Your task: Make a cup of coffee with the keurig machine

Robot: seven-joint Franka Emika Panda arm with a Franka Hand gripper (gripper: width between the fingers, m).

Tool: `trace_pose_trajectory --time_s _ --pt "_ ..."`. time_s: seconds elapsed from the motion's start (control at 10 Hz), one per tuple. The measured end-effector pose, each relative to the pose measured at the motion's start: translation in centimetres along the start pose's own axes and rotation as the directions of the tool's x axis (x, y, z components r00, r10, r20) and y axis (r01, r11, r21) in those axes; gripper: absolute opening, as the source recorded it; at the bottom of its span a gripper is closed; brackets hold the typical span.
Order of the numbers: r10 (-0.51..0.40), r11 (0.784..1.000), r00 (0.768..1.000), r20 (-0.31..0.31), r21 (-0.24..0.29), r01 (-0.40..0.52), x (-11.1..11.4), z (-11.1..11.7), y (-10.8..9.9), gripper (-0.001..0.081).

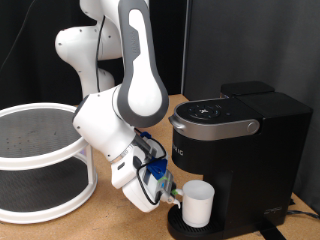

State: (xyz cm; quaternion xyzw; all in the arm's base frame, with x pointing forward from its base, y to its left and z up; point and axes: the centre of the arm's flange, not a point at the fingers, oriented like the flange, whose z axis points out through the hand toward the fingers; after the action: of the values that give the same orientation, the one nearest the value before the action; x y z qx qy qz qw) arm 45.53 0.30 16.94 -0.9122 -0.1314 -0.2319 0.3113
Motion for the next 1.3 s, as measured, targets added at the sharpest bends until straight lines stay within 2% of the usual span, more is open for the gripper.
trace_pose_trajectory --time_s 0.2,0.3,0.4,0.5,0.6,0.9,1.1,1.3 --pt "0.000 0.999 1.000 0.000 0.039 0.000 -0.4 -0.4 0.3 0.0224" --pt "-0.001 0.998 1.000 0.000 0.069 0.001 -0.9 -1.2 0.7 0.0475" --pt "0.002 0.995 1.000 -0.005 0.097 -0.001 -1.3 -2.3 1.2 0.0475" --pt "0.007 0.993 1.000 -0.013 0.120 -0.006 -1.8 -3.4 1.5 0.0674" --pt "0.018 0.991 0.999 -0.028 0.132 -0.014 -2.1 -4.5 1.8 0.0778" --pt "0.025 0.992 0.997 -0.071 0.123 -0.016 -2.6 -7.8 2.0 0.0803" --pt "0.029 0.992 0.998 -0.060 0.128 -0.021 -2.8 -7.6 2.0 0.0803" --pt "0.031 0.988 0.996 -0.078 0.153 -0.019 -2.9 -8.1 1.7 0.0803"
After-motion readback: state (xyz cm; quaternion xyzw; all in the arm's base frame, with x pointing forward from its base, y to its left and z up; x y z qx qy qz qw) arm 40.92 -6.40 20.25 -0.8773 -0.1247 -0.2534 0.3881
